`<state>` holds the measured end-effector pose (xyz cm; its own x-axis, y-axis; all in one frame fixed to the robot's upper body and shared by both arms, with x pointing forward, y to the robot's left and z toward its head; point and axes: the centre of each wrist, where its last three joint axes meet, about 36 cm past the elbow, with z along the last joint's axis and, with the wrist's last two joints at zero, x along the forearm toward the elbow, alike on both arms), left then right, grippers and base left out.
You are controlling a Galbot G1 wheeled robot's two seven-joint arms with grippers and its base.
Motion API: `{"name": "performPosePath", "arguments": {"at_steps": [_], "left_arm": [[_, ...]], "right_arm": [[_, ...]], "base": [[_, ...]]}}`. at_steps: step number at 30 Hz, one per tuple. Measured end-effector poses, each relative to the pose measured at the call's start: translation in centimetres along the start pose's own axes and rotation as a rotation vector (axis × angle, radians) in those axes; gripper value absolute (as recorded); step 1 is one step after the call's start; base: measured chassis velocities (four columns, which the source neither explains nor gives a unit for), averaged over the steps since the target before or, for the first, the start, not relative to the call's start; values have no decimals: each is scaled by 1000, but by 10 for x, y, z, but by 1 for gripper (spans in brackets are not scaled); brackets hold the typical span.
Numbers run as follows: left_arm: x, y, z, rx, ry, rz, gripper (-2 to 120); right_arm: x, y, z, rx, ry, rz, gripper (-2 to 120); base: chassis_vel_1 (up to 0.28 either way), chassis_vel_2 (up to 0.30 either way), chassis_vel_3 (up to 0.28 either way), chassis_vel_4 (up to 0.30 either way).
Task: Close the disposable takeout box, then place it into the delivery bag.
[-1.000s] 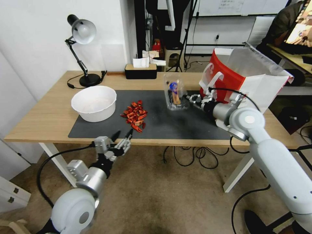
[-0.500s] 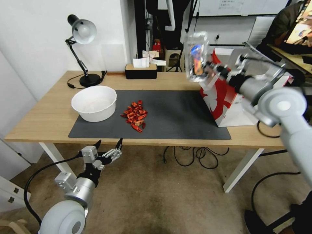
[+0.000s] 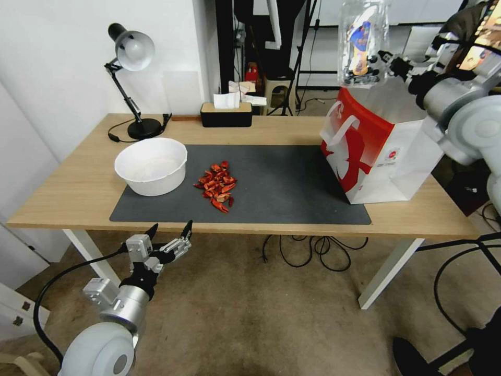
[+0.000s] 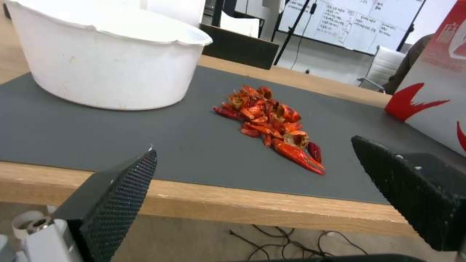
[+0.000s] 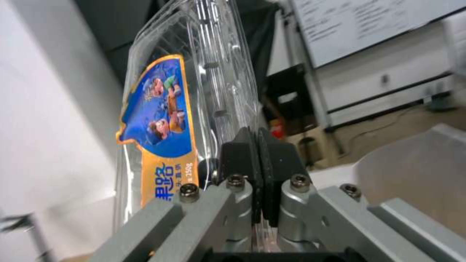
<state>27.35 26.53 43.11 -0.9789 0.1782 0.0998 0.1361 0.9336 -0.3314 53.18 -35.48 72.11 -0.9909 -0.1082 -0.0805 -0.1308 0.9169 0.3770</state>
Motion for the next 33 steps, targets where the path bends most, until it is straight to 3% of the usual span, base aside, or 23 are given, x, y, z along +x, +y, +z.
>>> {"name": "performPosePath", "arguments": {"at_steps": [11, 18, 33], "left_arm": [[8, -6, 2, 59, 11, -2, 100], [13, -8, 3, 75, 17, -8, 100], [17, -9, 2, 82, 7, -9, 100]], "right_arm": [[-41, -32, 9, 160, -27, 154, 0], [-63, -48, 23, 191, -8, 197, 0], [-74, -53, 40, 223, 11, 209, 0]], "base": [[0, 0, 0, 0], [0, 0, 0, 0], [0, 0, 0, 0]]}}
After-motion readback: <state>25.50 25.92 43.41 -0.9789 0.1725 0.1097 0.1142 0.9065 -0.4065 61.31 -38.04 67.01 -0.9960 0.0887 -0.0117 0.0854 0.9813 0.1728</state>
